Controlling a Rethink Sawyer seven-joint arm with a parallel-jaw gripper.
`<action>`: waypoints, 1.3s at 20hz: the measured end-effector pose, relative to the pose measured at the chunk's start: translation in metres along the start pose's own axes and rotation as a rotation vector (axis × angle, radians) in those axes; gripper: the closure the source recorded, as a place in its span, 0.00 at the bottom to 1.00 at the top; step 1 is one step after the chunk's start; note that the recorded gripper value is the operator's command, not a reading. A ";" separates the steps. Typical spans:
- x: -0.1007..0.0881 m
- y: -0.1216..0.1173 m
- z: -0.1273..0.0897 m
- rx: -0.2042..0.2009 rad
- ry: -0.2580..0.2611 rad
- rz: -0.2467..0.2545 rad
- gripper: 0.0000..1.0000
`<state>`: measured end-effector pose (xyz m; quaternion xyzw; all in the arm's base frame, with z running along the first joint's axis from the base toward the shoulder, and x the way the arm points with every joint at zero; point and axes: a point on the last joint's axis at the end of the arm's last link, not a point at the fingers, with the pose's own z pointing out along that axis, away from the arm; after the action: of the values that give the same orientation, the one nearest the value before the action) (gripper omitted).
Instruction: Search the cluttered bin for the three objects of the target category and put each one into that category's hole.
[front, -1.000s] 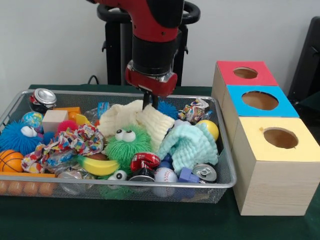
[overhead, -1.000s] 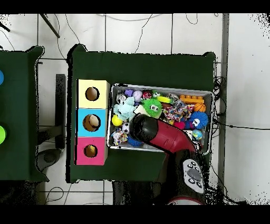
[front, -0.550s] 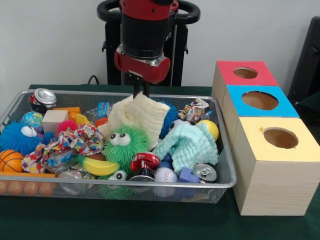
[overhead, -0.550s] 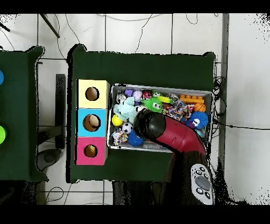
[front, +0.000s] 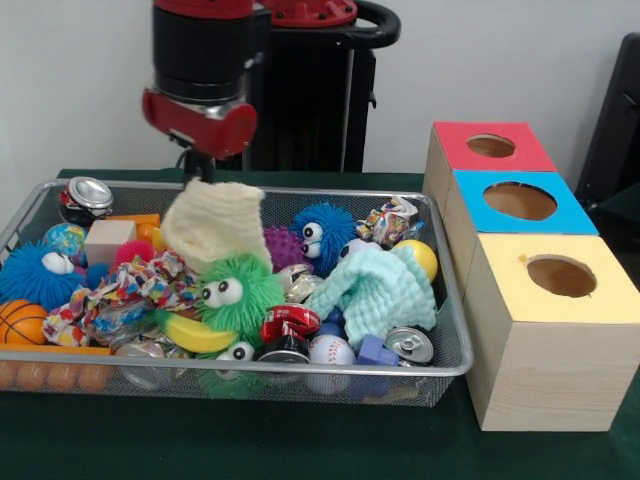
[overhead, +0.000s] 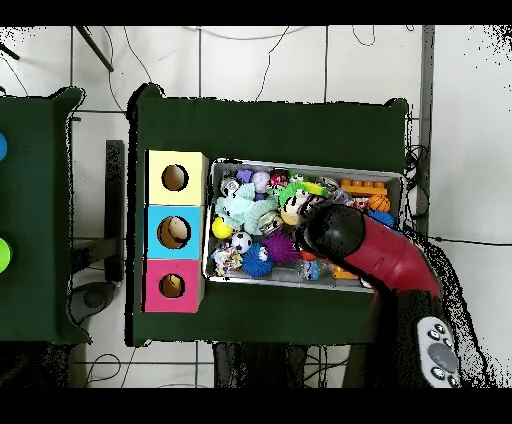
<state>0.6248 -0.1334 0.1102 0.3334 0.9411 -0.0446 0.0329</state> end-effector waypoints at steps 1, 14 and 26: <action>-0.006 -0.007 -0.001 0.002 -0.001 0.007 1.00; -0.078 -0.073 -0.015 0.043 -0.051 0.024 0.00; -0.073 -0.050 -0.013 0.045 -0.065 -0.053 0.00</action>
<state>0.6495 -0.2157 0.1331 0.3072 0.9469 -0.0773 0.0546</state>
